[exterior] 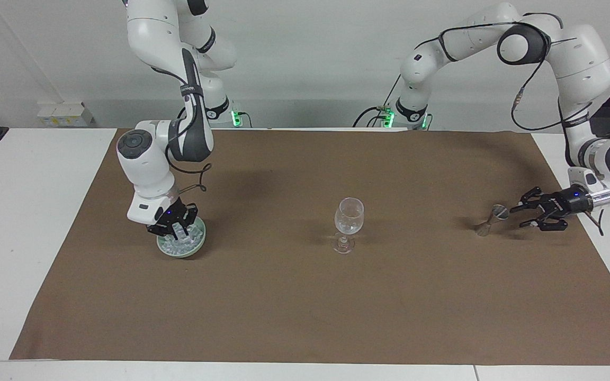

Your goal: Pour wine and add ice with both arms

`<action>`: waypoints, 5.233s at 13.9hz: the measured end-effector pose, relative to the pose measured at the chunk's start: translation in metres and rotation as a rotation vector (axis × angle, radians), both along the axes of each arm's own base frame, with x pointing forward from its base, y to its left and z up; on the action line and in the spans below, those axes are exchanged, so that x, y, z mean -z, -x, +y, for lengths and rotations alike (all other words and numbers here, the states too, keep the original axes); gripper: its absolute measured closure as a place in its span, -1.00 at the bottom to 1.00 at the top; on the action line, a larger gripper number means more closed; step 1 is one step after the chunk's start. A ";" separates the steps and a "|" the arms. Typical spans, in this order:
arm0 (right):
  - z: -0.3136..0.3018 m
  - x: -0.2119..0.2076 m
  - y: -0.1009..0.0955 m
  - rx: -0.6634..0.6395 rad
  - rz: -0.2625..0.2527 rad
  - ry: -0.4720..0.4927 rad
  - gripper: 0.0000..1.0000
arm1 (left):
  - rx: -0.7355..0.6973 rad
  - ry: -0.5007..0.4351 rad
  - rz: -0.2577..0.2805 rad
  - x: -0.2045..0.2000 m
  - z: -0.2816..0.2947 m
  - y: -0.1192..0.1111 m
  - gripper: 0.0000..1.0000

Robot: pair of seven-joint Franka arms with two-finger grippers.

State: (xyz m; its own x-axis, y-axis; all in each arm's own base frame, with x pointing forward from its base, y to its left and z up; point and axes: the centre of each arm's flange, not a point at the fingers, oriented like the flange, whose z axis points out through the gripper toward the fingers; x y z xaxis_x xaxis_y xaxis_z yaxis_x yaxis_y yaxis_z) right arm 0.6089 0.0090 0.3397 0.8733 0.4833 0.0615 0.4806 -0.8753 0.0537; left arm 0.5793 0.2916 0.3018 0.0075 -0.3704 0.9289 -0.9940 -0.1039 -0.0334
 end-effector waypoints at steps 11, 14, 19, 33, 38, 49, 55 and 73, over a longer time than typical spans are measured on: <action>0.013 -0.103 -0.001 0.252 -0.019 -0.036 0.47 | -0.324 -0.655 0.458 -0.228 -0.182 -0.048 -0.15; 0.027 -0.153 0.011 0.244 -0.012 -0.042 0.47 | -0.549 -0.757 0.620 -0.245 -0.226 -0.050 -0.39; 0.062 -0.207 0.039 0.265 -0.032 -0.058 0.47 | -0.891 -0.802 0.825 -0.266 -0.266 -0.043 -0.48; 0.295 -0.223 0.030 0.497 -0.039 -0.414 0.47 | -1.204 -0.858 0.892 -0.315 -0.295 0.010 -1.00; 0.355 -0.204 0.019 0.539 -0.088 -0.470 0.47 | -1.203 -0.859 0.887 -0.322 -0.298 0.014 -1.00; 0.406 -0.160 0.023 0.498 -0.112 -0.430 0.47 | -1.263 -0.808 0.883 -0.323 -0.270 0.004 -1.00; 0.408 -0.150 0.017 0.494 -0.125 -0.451 0.47 | -1.271 -0.799 0.879 -0.321 -0.267 0.000 -1.00; 0.409 -0.148 0.013 0.500 -0.150 -0.466 -0.66 | -1.305 -0.781 0.895 -0.318 -0.244 -0.001 -1.00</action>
